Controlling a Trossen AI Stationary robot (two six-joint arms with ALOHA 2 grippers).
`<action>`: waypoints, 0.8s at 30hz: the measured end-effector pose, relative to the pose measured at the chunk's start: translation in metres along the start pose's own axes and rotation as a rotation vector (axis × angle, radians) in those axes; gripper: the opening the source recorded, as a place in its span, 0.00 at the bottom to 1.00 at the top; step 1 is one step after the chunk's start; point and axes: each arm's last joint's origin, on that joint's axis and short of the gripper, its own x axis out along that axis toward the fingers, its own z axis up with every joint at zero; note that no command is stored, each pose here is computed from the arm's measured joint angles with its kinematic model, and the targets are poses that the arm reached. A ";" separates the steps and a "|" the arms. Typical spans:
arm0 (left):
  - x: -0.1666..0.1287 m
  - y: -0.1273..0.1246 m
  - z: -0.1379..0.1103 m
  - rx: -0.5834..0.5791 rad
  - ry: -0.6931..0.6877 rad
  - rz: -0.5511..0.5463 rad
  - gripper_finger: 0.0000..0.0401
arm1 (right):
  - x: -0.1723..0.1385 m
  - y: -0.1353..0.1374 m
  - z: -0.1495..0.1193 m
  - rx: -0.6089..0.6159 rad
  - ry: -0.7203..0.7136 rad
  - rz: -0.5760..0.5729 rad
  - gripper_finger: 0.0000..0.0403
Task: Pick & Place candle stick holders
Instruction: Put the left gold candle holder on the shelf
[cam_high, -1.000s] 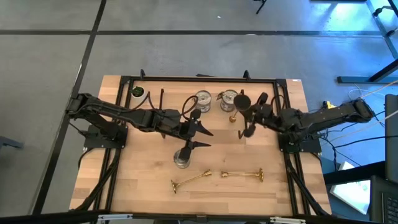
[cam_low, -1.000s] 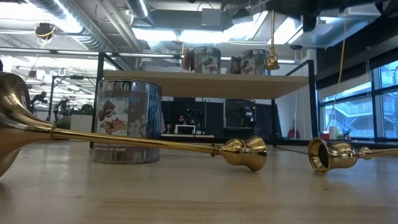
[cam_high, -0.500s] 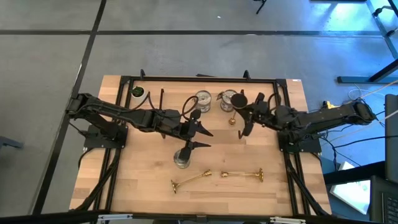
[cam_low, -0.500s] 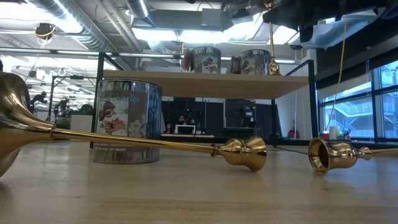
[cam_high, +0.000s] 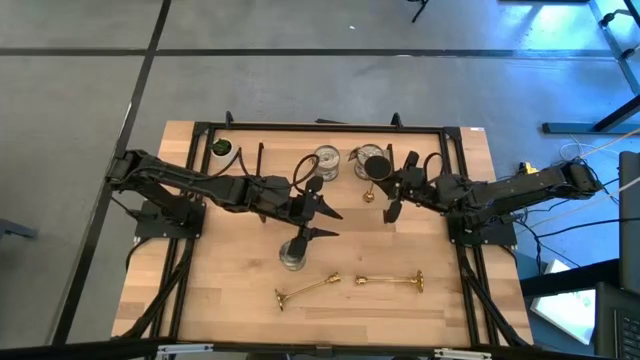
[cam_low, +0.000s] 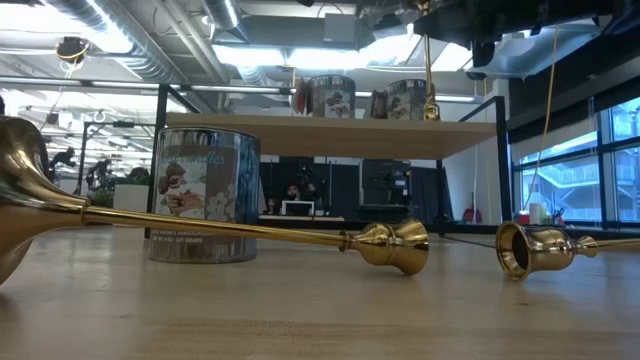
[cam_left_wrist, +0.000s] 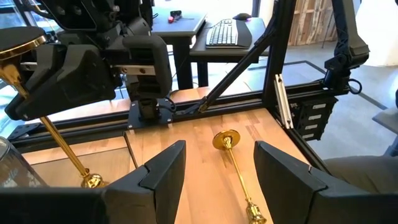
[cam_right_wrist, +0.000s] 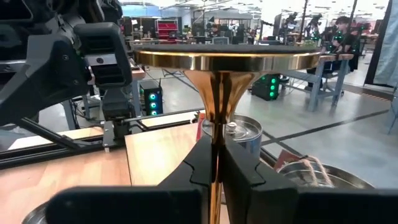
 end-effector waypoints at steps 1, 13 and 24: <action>0.000 0.000 0.000 0.000 0.000 0.000 0.47 | 0.000 0.000 0.000 -0.003 0.000 0.000 0.04; 0.000 0.000 0.000 0.000 0.003 0.000 0.47 | 0.000 0.001 0.000 -0.055 0.004 0.005 0.04; 0.000 0.000 0.000 0.000 0.004 -0.001 0.47 | -0.002 0.004 0.000 -0.069 0.004 0.019 0.16</action>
